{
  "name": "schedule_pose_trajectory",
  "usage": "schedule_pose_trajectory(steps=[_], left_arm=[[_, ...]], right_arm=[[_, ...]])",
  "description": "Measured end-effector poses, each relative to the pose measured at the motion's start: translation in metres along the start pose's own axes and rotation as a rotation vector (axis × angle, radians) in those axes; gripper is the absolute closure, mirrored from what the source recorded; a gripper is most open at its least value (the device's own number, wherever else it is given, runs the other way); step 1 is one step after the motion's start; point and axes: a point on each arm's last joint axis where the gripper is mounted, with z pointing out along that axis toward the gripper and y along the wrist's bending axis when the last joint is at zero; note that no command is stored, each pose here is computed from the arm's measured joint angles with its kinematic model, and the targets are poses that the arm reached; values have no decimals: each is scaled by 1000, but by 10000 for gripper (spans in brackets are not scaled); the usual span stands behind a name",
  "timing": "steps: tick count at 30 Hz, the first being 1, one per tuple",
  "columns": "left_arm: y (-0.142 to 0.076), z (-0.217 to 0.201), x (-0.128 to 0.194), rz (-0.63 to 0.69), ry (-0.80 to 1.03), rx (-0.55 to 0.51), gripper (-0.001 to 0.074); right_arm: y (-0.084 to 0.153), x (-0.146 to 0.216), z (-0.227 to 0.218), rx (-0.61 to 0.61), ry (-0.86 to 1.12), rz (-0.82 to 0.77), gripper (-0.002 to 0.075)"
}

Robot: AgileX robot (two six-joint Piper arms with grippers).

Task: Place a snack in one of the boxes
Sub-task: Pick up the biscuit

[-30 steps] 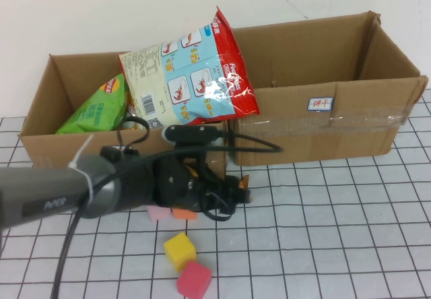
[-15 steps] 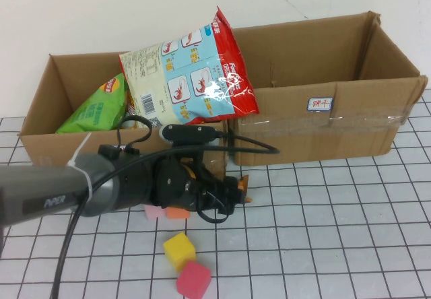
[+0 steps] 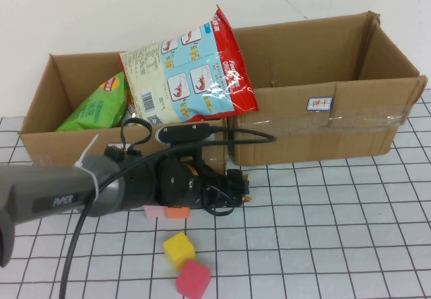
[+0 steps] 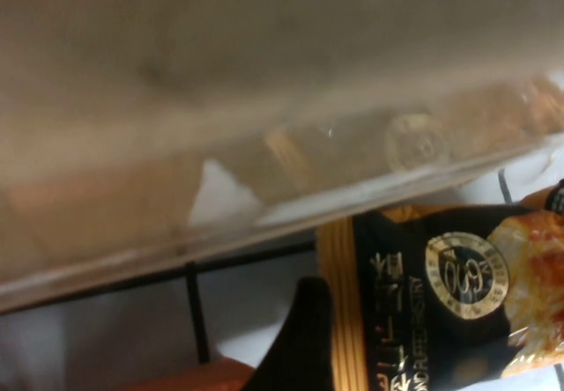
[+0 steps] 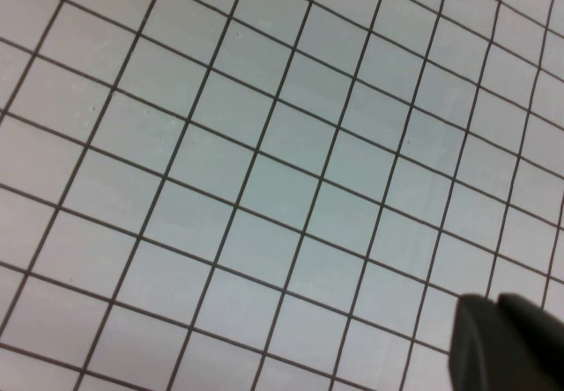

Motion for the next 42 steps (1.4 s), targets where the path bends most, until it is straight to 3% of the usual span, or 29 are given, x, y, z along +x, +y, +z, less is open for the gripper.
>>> schedule_pose_trajectory(steps=[13,19,23,26,32,42], left_arm=[[-5,0,6,40,53,1,125],[-26,0,25,146,133,21,190],[-49,-1,42,254,164,56,286],[-57,-3,48,278,181,69,315],[-58,-18,43,297,180,69,329],[-60,-38,21,517,35,62,319]], right_arm=[[0,-1,0,2,-16,0,727],[0,-3,0,5,-30,-1,727],[0,-3,0,5,-33,-1,727],[0,-3,0,5,-33,-1,727],[-1,-3,0,14,-32,-4,727],[-2,-3,0,18,-31,-5,727]])
